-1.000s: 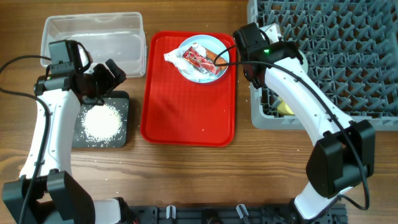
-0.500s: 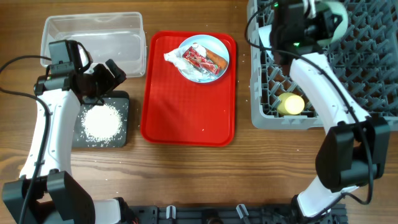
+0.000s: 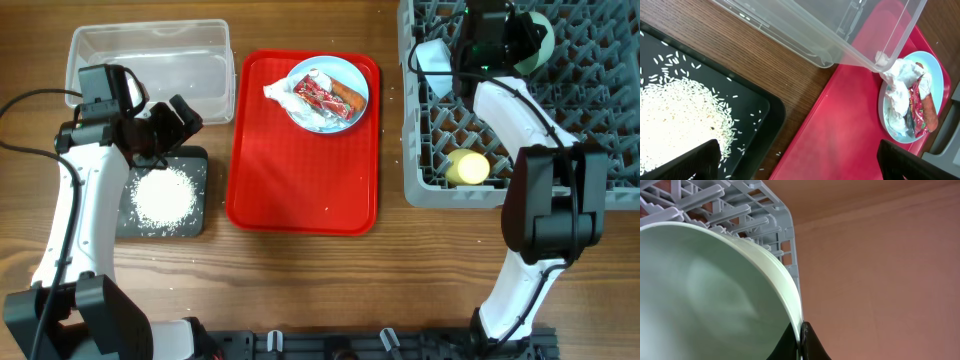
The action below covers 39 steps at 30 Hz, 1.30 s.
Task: Sort waste into correct bins and load items into the dishwasher rack
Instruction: 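Carry the green bowl into the dish rack and release, then reach the right gripper toward the plate on the red tray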
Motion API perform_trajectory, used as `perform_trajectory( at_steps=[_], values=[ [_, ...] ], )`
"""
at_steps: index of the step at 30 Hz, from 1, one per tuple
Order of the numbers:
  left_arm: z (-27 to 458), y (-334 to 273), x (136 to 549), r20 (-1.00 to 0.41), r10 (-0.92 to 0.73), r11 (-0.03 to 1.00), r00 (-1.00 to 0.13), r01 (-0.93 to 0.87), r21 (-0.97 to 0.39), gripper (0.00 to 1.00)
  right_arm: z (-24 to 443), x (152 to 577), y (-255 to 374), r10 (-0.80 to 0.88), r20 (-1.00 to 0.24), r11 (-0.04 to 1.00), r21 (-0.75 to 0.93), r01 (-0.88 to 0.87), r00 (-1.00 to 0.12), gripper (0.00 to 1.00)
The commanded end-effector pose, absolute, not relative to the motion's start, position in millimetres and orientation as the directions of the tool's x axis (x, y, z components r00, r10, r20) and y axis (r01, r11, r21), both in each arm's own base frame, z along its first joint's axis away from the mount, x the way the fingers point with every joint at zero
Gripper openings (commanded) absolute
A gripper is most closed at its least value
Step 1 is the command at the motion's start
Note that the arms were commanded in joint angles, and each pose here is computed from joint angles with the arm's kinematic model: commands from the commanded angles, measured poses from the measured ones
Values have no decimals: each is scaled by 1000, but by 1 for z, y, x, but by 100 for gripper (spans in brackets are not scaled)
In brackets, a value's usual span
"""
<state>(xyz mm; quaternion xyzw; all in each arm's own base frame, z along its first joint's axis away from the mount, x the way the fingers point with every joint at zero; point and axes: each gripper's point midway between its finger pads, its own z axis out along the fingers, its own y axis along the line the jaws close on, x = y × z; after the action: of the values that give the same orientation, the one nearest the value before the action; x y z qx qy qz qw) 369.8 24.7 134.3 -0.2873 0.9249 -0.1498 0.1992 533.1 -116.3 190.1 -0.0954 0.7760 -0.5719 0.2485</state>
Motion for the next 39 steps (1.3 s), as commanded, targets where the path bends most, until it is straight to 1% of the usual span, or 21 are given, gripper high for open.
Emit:
perform_trajectory(
  at_steps=[1, 2, 4, 5, 6, 7, 9, 10, 11, 12, 16, 18, 22, 24, 27, 32, 39],
  values=[
    [135, 27, 370, -280, -607, 779, -743, -489, -392, 100, 165, 539, -105, -463, -206, 321, -945, 54, -862, 4],
    [135, 27, 370, -280, -607, 779, -743, -489, -392, 100, 162, 539, -99, -472, -188, 320, -947, 32, -861, 4],
    [135, 27, 370, -280, -607, 779, -743, -489, -392, 100, 149, 532, -88, -493, -101, 310, -948, -66, -864, 5],
    [135, 27, 370, -280, -607, 779, -743, -489, -392, 100, 141, 527, -82, -505, -40, 301, -944, -132, -862, 8],
    [135, 27, 370, -280, -607, 779, -743, -489, -392, 100, 137, 523, -79, -511, -6, 296, -940, -169, -860, 14],
    [135, 27, 370, -280, -607, 779, -743, -489, -392, 100, 132, 520, -76, -516, 28, 290, -935, -206, -856, 24],
    [135, 27, 370, -280, -607, 779, -743, -489, -392, 100, 130, 516, -75, -515, 59, 279, -932, -232, -855, 44],
    [135, 27, 370, -280, -607, 779, -743, -489, -392, 100, 131, 513, -76, -504, 78, 266, -934, -240, -860, 64],
    [135, 27, 370, -280, -607, 779, -743, -489, -392, 100, 133, 511, -76, -494, 86, 253, -938, -238, -865, 92],
    [135, 27, 370, -280, -607, 779, -743, -489, -392, 100, 135, 511, -73, -494, 91, 244, -940, -238, -865, 100],
    [135, 27, 370, -280, -607, 779, -743, -489, -392, 100, 138, 514, -56, -524, 75, 239, -943, -231, -849, 100],
    [135, 27, 370, -280, -607, 779, -743, -489, -392, 100, 142, 518, -52, -526, 36, 249, -949, -194, -849, 100],
    [135, 27, 370, -280, -607, 779, -743, -489, -392, 100, 187, 527, -49, -533, -144, 292, -956, -21, -834, 100],
    [135, 27, 370, -280, -607, 779, -743, -489, -392, 100, 201, 528, -44, -552, -180, 311, -950, -2, -814, 100],
    [135, 27, 370, -280, -607, 779, -743, -489, -392, 100, 204, 529, -38, -552, -237, 351, -936, 35, -799, 100],
    [135, 27, 370, -280, -608, 779, -743, -489, -392, 100, 199, 532, -13, -597, -239, 369, -930, 2, -765, 100],
    [135, 27, 370, -280, -607, 779, -743, -489, -392, 100, 195, 530, 5, -602, -275, 406, -914, 9, -749, 100]
  ],
)
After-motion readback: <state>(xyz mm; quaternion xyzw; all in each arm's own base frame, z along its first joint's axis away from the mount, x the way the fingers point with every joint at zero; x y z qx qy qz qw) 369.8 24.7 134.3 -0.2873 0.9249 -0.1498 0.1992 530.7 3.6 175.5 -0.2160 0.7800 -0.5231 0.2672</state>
